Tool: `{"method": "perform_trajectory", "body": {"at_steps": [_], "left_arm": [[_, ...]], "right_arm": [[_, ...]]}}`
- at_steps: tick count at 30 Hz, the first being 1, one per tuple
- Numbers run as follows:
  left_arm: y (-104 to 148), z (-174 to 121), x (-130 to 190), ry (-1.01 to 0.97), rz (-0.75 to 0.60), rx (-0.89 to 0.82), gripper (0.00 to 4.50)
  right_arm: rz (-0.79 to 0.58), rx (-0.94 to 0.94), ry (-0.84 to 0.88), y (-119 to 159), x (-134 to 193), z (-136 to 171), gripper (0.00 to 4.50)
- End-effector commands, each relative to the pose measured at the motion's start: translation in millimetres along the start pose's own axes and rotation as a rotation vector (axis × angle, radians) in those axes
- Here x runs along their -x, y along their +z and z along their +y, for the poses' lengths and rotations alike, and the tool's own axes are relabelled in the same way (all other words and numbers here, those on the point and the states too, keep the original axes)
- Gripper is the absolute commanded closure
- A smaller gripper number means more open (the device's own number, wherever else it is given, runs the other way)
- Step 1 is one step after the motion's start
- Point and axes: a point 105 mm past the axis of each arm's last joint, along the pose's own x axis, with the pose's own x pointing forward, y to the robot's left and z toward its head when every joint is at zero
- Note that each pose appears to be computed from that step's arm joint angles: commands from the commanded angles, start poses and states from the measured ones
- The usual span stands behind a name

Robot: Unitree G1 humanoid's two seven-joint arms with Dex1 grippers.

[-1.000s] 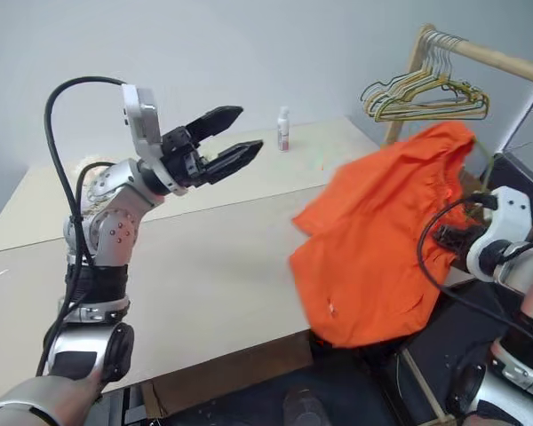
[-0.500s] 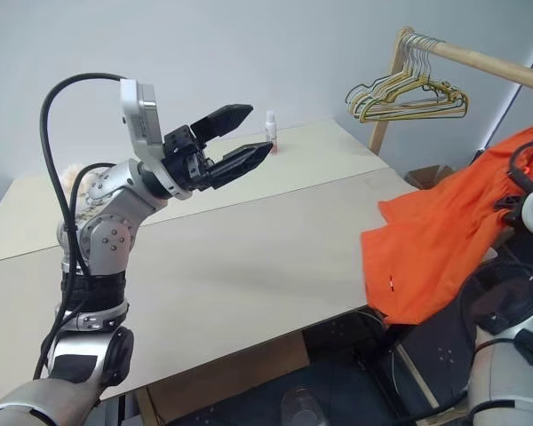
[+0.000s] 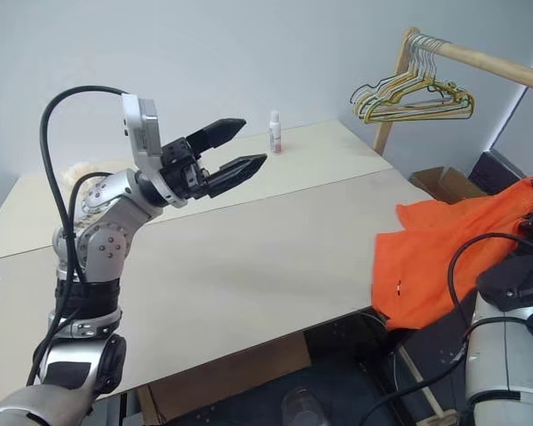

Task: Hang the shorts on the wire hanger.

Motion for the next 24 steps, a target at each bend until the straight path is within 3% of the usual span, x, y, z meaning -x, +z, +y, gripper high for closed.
{"method": "perform_trajectory", "body": {"at_steps": [1,6,9,13,18,22,24], "left_arm": [[11,-6,-1,-0.011,-0.018,-0.050,0.00],[12,-7,1,-0.007,-0.010,-0.051,0.00],[12,-8,1,-0.008,-0.008,-0.052,0.00],[11,-8,2,-0.001,0.001,-0.050,0.00],[11,-5,5,0.018,0.010,-0.052,0.00],[8,0,10,0.045,0.028,-0.053,0.00],[4,2,16,0.064,0.055,-0.071,0.00]], "right_arm": [[-0.040,-0.037,-0.022,6,-1,-7,2.95],[-0.102,0.028,-0.015,11,6,-4,1.17],[-0.234,0.121,-0.067,23,18,0,0.14],[-0.570,0.327,-0.193,43,46,8,0.05],[-0.969,0.543,-0.280,43,79,28,0.05],[-1.297,0.632,-0.177,31,115,59,0.05],[-1.442,0.693,0.008,11,136,89,0.05]]}}
